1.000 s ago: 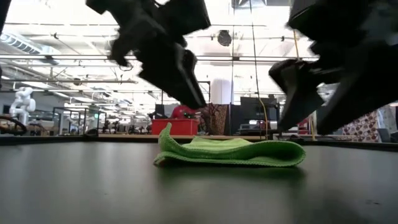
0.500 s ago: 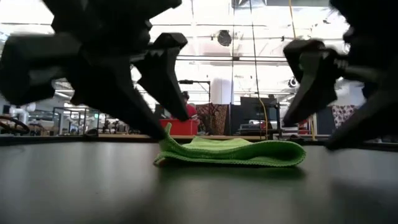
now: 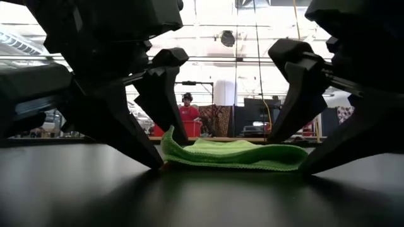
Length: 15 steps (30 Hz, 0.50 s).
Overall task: Roll towel into tight, uniform cylinder
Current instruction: Roll the green towel
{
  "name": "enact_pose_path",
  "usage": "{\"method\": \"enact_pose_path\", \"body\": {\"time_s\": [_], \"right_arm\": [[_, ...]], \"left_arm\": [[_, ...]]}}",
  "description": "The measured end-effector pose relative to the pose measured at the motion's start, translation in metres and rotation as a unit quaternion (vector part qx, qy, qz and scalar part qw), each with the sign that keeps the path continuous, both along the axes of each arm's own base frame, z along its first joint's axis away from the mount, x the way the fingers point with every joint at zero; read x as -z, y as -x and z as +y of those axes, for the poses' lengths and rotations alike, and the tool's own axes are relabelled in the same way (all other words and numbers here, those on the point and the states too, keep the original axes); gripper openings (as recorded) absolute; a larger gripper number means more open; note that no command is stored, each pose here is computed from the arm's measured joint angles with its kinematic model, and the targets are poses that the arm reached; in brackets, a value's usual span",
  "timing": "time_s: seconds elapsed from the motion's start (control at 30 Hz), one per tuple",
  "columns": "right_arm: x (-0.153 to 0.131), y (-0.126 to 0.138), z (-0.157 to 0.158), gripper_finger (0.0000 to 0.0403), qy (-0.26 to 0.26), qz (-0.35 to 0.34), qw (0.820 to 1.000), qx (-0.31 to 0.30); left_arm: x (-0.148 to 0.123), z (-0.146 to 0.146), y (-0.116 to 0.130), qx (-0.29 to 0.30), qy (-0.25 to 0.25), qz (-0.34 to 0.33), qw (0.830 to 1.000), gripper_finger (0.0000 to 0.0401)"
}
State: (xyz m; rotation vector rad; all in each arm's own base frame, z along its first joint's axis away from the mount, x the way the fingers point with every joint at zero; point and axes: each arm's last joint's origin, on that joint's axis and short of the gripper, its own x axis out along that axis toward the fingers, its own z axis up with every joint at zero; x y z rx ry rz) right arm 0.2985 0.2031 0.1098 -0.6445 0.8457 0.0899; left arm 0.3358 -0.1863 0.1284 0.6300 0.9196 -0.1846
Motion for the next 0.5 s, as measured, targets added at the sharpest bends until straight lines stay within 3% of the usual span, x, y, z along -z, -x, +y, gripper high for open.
{"method": "enact_pose_path", "body": {"time_s": [0.27,0.5], "right_arm": [[0.003,-0.004,-0.008,0.0017,-0.019,0.000,0.999,0.037],[-0.001,-0.004,-0.012,0.0002,-0.043,-0.011,0.996,0.074]], "left_arm": [[0.001,0.000,0.000,-0.001,0.001,-0.003,1.000,0.0182],[0.002,0.000,0.000,0.003,0.008,0.001,1.000,0.0173]]}}
